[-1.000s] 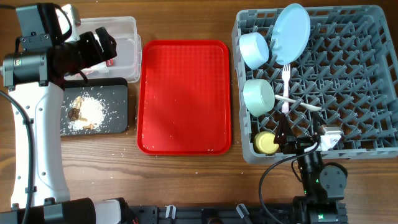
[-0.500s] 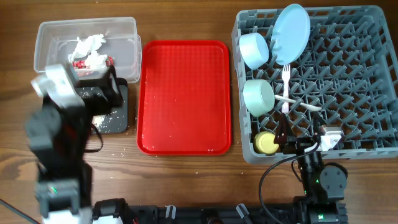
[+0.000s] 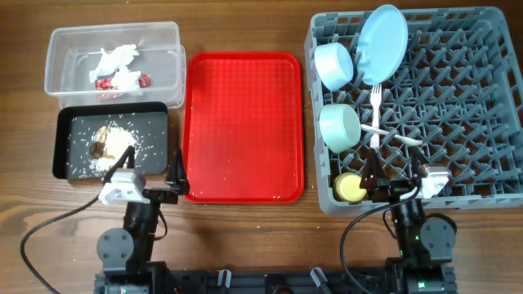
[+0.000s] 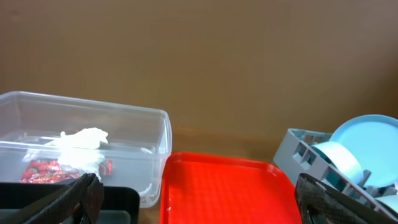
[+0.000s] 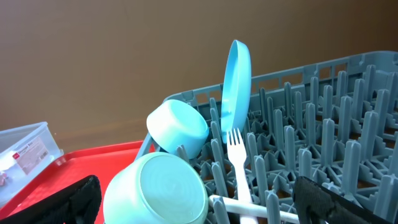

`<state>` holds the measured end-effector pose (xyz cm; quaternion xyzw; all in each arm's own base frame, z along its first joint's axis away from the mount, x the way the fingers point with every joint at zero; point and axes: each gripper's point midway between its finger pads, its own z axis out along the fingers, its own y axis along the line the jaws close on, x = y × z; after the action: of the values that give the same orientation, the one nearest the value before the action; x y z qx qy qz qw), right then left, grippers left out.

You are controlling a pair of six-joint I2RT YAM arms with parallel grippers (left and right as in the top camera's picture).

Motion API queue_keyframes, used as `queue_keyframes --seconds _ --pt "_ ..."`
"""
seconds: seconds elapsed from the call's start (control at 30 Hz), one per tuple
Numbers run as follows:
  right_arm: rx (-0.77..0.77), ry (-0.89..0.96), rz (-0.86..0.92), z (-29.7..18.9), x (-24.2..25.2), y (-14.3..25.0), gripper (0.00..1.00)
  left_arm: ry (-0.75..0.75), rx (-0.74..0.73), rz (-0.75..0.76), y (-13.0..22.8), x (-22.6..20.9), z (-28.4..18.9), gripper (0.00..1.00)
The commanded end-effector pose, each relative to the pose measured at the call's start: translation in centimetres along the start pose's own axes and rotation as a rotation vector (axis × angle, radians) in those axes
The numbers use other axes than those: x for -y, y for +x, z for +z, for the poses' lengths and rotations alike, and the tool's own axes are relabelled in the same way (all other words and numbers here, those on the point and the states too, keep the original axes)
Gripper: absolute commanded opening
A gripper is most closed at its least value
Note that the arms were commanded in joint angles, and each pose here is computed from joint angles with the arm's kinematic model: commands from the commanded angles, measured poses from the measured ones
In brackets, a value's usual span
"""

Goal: Sort waste into correct bins and load items into the dishwasher rack

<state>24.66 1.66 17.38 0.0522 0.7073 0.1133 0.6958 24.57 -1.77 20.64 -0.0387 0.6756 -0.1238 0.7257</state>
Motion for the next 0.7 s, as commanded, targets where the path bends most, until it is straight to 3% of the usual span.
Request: queue_keyframes --seconds 0.0,0.07,0.13,0.67 --pt "0.01 0.002 0.007 0.0 0.0 -0.2 1.0 -0.027 0.015 0.006 0.7 -0.6 -0.2 1.0" --pt "0.01 0.002 0.008 0.0 0.0 -0.2 1.0 -0.042 -0.013 0.003 1.4 -1.0 -0.2 1.0" --pt "0.01 0.002 0.007 0.0 0.0 -0.2 1.0 -0.072 -0.141 -0.012 4.6 -1.7 -0.5 1.0" --pt "0.01 0.002 0.007 0.0 0.0 -0.2 1.0 -0.069 -0.143 -0.013 4.6 -1.6 -0.5 1.0"
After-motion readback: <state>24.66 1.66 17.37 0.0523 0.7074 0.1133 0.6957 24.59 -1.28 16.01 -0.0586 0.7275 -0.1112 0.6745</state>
